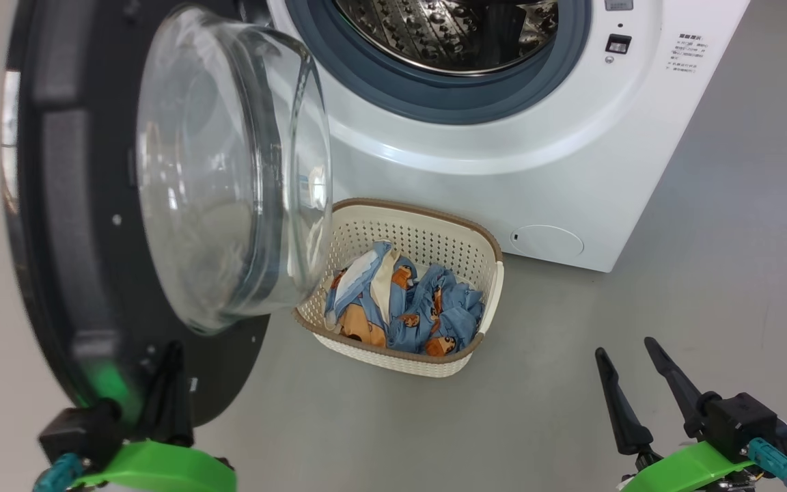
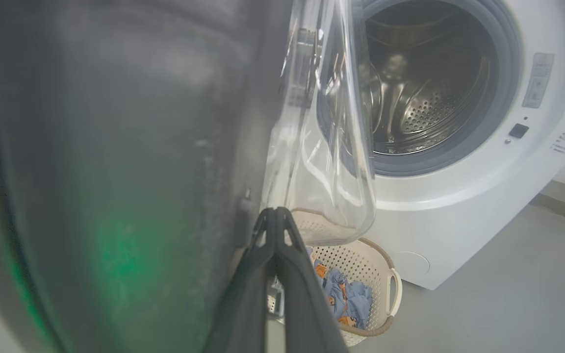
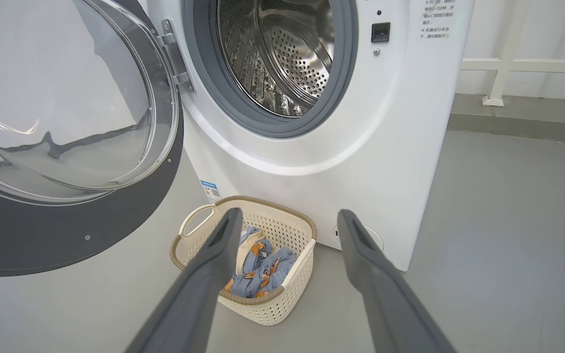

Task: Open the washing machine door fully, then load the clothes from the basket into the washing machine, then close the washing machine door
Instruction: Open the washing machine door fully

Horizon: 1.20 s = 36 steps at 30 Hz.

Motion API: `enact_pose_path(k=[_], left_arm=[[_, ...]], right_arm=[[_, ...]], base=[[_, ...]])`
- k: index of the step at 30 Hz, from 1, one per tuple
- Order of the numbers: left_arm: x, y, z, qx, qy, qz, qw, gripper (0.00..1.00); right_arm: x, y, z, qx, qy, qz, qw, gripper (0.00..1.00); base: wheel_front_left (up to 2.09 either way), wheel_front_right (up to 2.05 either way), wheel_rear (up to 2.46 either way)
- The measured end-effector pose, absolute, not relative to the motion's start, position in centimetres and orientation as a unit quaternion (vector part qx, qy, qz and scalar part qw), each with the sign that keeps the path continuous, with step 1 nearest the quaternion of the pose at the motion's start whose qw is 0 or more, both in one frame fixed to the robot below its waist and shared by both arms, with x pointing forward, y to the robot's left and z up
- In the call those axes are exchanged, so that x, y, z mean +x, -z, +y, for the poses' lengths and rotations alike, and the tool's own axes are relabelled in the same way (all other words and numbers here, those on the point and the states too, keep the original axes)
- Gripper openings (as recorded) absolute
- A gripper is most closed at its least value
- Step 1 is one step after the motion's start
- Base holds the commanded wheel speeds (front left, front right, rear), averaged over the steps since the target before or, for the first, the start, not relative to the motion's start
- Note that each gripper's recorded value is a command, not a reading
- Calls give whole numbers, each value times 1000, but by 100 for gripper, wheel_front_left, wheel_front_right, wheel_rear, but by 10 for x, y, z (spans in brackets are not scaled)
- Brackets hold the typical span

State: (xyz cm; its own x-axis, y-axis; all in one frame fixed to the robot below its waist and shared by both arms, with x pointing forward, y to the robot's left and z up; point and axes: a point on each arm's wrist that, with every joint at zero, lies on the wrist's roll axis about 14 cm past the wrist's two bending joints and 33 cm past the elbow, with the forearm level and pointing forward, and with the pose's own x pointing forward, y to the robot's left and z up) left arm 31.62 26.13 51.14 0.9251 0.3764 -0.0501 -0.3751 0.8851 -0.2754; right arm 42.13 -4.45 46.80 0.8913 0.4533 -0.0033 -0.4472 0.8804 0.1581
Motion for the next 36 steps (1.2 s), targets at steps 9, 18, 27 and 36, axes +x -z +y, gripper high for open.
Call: enact_pose_path(k=[9,18,27,36], left_arm=[[319,-500,303,-133,-243,3,961,0],[325,-498,349,-126,-303,-4,945,0],[319,-504,392,-125,-365,-23,922,0],[322,-511,424,-124,-402,-44,906,0]], right_arm=[[421,-461,-49,65,-237,28,969,100],[422,-451,-57,58,-234,40,970,100],[425,-442,-61,58,-230,50,970,100],[436,-443,-54,59,-240,43,968,100]], base=[[0,0,0],[0,0,0],[0,0,0],[0,0,0]])
